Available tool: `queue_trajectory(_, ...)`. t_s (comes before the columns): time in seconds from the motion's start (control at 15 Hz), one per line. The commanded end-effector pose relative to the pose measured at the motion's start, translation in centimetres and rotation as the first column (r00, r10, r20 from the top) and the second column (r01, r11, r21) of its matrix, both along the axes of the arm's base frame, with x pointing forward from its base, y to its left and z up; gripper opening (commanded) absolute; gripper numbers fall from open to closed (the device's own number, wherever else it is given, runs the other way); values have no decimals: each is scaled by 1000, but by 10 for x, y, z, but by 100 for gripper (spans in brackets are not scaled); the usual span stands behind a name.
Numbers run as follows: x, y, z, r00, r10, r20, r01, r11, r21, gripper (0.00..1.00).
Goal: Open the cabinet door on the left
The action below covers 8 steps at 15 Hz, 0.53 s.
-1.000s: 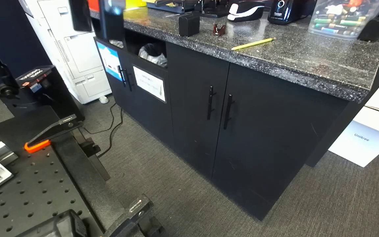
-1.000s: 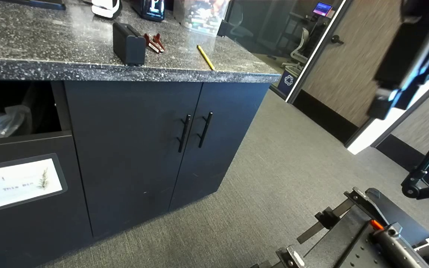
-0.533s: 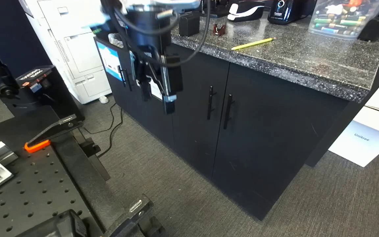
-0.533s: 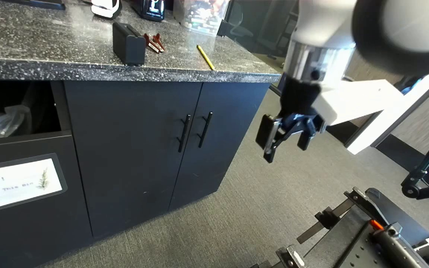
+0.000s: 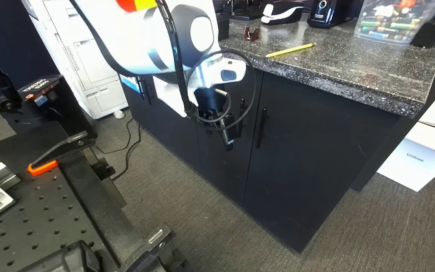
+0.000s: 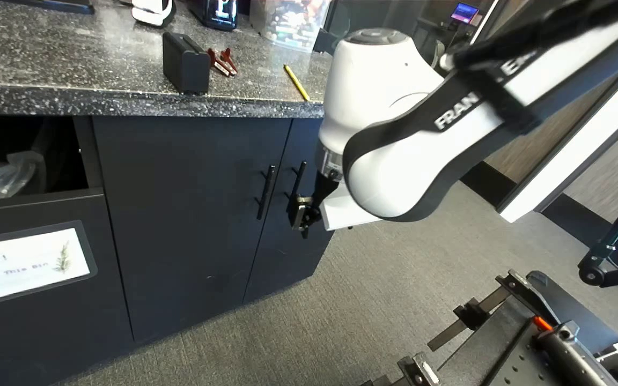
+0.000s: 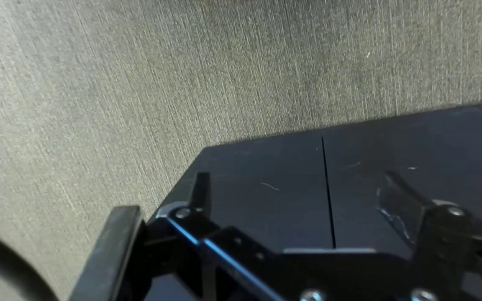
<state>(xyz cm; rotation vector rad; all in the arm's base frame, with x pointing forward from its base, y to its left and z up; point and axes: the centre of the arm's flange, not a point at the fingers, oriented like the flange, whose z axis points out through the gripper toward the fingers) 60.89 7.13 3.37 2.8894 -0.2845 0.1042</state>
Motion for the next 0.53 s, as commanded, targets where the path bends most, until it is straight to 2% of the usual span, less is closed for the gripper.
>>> queue_trajectory(0.0,53,14,-33,992,-12,122,10,1000,14,100)
queue_trajectory(0.47,78,42,-35,959,6,282,-16,999,35,100)
